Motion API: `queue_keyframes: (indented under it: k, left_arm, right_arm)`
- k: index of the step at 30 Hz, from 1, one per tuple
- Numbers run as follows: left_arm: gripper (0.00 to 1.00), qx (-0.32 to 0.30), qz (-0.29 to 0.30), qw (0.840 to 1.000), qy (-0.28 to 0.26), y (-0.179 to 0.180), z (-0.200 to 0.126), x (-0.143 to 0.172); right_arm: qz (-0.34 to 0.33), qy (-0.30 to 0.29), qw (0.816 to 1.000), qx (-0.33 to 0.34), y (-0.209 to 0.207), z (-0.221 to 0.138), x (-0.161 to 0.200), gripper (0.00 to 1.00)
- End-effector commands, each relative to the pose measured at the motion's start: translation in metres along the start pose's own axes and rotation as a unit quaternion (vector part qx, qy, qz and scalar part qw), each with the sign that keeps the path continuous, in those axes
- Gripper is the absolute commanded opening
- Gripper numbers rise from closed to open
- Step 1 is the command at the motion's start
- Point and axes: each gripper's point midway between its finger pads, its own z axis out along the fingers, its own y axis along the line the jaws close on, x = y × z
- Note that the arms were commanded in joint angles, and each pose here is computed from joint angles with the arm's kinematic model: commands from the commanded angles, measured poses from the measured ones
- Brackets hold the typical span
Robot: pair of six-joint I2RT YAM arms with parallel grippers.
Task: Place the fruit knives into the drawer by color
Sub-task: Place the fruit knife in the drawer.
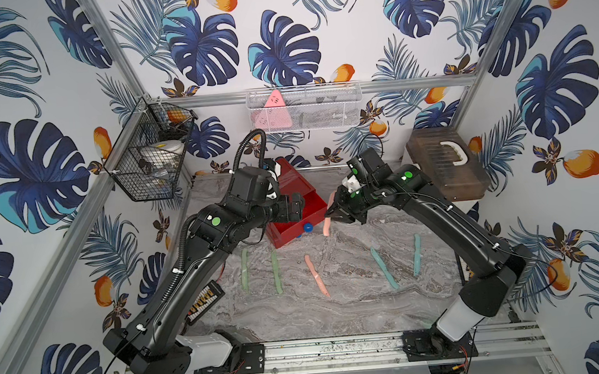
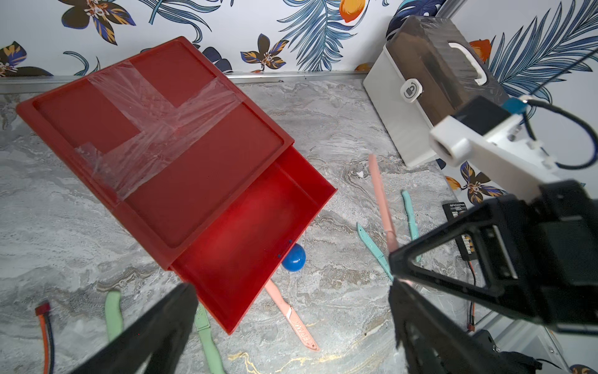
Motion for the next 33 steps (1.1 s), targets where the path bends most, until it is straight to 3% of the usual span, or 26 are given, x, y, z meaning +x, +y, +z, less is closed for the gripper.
queue_keyframes:
  k: [1, 12, 24, 25, 26, 29, 30, 33]
  left_arm:
    - [0.99, -0.008, 0.001, 1.000, -0.009, 0.005, -0.003, 0.000]
    - [0.99, -0.026, -0.001, 1.000, 0.002, 0.018, -0.008, 0.021]
    - [0.99, -0.029, -0.012, 0.999, 0.009, 0.024, -0.005, 0.031]
    - [0.99, -0.030, -0.012, 0.999, 0.010, 0.024, -0.004, 0.033]
    - [0.99, -0.030, -0.011, 0.999, 0.011, 0.024, -0.005, 0.033]
    - [0.99, -0.030, -0.009, 0.999, 0.010, 0.024, -0.006, 0.032]
    - [0.99, -0.030, -0.010, 0.999, 0.011, 0.025, -0.005, 0.033]
    - [0.99, -0.030, -0.009, 0.999, 0.016, 0.025, -0.006, 0.036]
  right_arm:
    - [0.020, 0.012, 0.998, -0.056, 0.039, 0.007, -0.007, 0.00]
    - [0.125, 0.066, 0.986, -0.089, 0.039, 0.066, -0.011, 0.00]
    - [0.130, 0.063, 0.983, -0.113, 0.043, 0.085, -0.026, 0.00]
    - [0.131, 0.063, 0.983, -0.114, 0.043, 0.087, -0.027, 0.03]
    - [0.130, 0.061, 0.983, -0.116, 0.044, 0.087, -0.029, 0.21]
    - [0.127, 0.051, 0.982, -0.130, 0.049, 0.084, -0.034, 0.60]
    - [0.125, 0.051, 0.982, -0.134, 0.050, 0.083, -0.035, 0.66]
    - [0.098, 0.042, 0.985, -0.133, 0.055, 0.071, -0.034, 0.67]
